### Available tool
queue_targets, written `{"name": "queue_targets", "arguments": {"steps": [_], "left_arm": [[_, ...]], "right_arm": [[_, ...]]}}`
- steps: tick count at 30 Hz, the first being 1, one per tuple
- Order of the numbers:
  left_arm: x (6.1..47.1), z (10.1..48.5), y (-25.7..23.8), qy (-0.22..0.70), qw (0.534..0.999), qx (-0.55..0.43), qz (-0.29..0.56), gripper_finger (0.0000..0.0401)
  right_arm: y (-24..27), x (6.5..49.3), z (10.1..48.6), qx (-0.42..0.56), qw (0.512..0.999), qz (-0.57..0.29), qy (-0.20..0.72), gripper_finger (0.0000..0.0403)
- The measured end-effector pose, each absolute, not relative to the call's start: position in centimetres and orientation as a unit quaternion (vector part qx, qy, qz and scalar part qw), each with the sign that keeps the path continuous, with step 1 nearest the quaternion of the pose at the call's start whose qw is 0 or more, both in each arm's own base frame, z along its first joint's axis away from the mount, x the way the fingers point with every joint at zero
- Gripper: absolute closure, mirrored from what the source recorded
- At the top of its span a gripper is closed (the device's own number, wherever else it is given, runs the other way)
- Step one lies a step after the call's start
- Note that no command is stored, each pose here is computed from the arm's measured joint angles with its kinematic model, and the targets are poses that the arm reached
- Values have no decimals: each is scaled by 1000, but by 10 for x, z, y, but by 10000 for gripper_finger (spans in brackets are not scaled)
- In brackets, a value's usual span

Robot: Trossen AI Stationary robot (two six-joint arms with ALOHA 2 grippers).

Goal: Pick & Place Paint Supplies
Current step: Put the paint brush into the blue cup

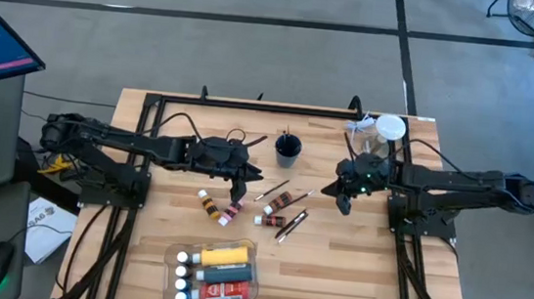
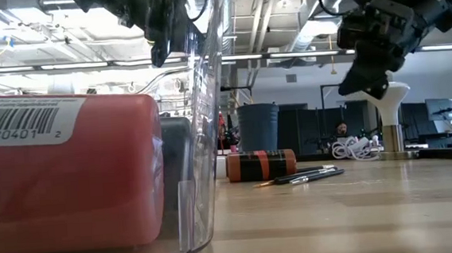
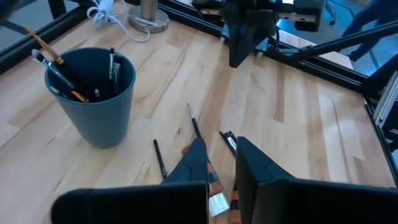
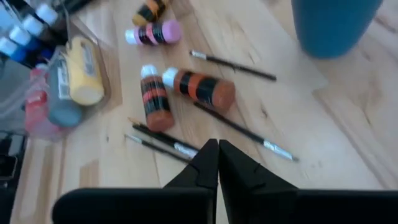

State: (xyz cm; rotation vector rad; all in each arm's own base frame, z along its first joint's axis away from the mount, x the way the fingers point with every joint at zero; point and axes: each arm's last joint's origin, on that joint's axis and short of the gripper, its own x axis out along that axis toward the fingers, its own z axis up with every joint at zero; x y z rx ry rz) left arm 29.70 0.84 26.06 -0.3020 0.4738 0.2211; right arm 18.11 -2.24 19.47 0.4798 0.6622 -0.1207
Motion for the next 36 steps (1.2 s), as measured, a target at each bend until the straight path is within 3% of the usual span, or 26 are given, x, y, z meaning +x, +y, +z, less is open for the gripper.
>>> {"name": "queue_targets", "arguments": {"steps": [5,8,12,18,21,29,36], "left_arm": [[297,260,8,233,955,-150,108,399],[297,261,8,233,955,-150,109,399],[297,261,8,233,955,-150,109,399],[297,261,8,233,955,-149,108,399],[297,261,8,233,955,-149,108,399],[297,261,8,233,955,-149,108,399],[297,260,8,234,955,-148,108,399]], "right_arm": [[-24,187,203,251,928,-57,270,399],[-25,191,210,365,900,-78,226,400],[-29,191,212,528,818,-120,192,400],[-31,191,212,666,711,-138,177,400],[-32,190,205,740,621,-145,213,400],[-30,193,168,799,440,-187,364,369],[-45,201,150,828,376,-218,355,295]]}}
